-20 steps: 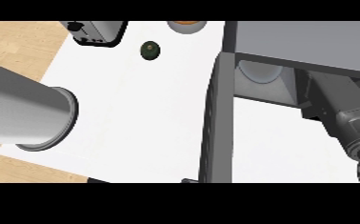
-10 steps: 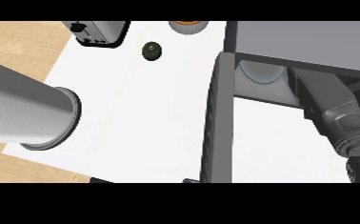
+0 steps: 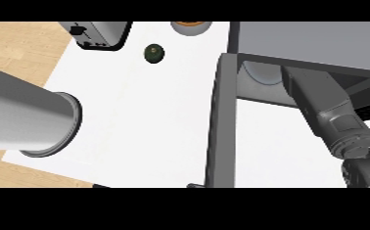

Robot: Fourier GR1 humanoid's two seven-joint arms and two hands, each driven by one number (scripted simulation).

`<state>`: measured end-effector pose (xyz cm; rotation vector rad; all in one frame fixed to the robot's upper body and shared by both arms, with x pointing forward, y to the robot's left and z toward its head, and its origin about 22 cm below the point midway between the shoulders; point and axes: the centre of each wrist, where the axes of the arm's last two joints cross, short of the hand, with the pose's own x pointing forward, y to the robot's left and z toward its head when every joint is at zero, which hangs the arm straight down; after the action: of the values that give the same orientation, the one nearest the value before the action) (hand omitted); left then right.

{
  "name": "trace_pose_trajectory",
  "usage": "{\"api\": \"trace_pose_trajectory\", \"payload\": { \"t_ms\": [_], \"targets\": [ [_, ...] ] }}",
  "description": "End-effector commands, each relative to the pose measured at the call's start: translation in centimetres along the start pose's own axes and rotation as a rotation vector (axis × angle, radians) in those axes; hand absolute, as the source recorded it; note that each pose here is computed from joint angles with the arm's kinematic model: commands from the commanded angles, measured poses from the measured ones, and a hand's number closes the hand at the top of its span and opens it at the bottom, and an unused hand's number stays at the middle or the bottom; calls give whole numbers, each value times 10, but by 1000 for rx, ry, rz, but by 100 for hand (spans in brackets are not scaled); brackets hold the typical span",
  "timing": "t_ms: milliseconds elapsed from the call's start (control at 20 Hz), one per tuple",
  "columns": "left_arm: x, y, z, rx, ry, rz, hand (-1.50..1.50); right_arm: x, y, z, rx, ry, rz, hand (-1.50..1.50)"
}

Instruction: Pick up the milk, place it into the microwave and close the microwave

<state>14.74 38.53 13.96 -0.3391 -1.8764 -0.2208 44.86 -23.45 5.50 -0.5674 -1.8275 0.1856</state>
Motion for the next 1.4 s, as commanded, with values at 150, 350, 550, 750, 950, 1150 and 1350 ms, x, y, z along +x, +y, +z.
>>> {"api": "trace_pose_trajectory", "payload": {
  "t_ms": [150,350,550,750,950,1150,1350],
  "targets": [
    [-10,-1,1,4,39,25,-150,35,15,-18,-76,-51,-14,-150],
    [-20,-3,1,6,48,35,-150,39,25,-16,-73,-52,-4,-150],
    [-33,-11,10,-7,70,40,-150,25,11,-13,-1,-24,12,-150],
    [-42,-32,5,-52,47,62,-150,-2,-3,0,31,-13,-35,-150],
    [-62,-33,5,-135,49,107,-150,-16,3,15,129,2,-167,-150],
    [-71,-54,0,-237,113,129,-150,-17,-2,13,216,-10,-329,-150],
    [-86,-51,6,-292,169,132,-150,-33,27,44,246,23,-492,-150]
  ]
}}
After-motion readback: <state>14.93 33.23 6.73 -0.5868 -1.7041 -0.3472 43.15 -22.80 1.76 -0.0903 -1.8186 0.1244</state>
